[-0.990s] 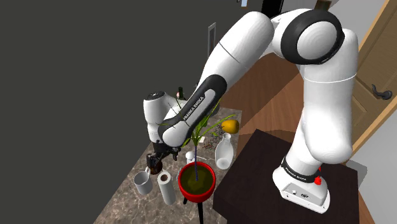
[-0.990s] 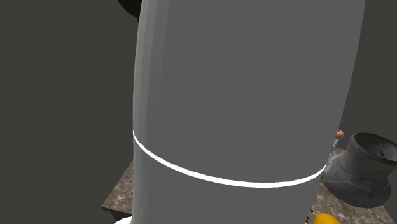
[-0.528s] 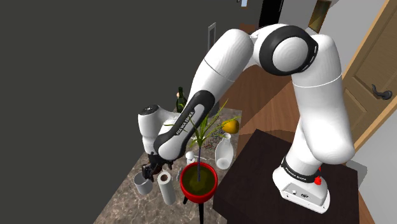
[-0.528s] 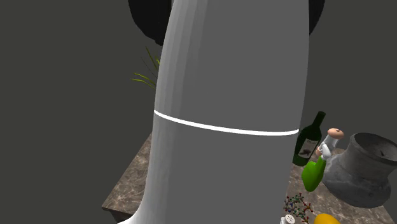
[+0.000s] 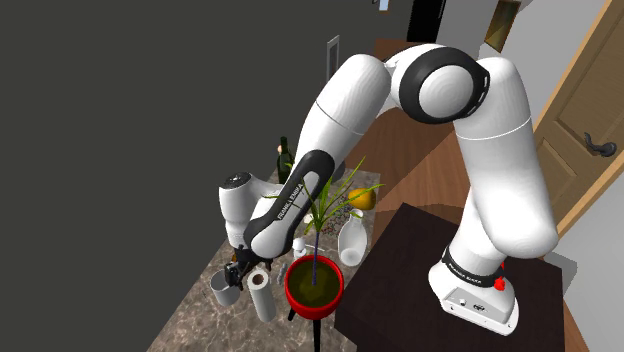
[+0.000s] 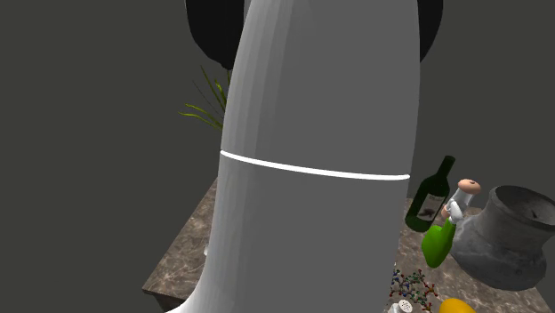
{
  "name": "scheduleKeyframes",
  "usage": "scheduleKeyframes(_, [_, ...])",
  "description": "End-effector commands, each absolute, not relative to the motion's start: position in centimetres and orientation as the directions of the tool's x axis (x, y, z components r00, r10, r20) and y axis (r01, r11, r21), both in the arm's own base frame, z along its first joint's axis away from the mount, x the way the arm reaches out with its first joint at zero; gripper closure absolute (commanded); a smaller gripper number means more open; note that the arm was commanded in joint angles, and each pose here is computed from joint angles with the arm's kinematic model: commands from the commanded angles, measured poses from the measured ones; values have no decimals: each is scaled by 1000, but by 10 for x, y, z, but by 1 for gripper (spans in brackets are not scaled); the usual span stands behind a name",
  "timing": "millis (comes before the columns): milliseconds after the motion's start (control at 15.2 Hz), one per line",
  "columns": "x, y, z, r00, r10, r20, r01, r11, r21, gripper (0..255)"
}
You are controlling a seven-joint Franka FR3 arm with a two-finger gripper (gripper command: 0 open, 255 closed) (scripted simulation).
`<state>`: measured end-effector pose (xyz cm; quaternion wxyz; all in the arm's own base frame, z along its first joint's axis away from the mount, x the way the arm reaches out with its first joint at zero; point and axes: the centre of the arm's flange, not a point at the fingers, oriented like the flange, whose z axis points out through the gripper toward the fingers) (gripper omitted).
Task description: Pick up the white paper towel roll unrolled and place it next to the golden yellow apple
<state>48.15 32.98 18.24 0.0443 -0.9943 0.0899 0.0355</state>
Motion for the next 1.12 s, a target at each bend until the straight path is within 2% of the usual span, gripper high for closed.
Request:
scheduleKeyframes(0, [481, 330, 182, 981, -175, -79, -182, -980, -81, 0])
scheduleKeyframes(66, [481, 330, 182, 981, -175, -79, -182, -980, -81, 0])
scheduleKeyframes(132, [481, 330, 182, 981, -175, -79, -182, -980, -81, 255])
scheduleKeyframes(726, [481, 330, 182, 981, -175, -79, -182, -980, -81, 255])
scheduleKeyframes(1056, [481, 330, 209, 981, -175, -79, -182, -980, -81, 255])
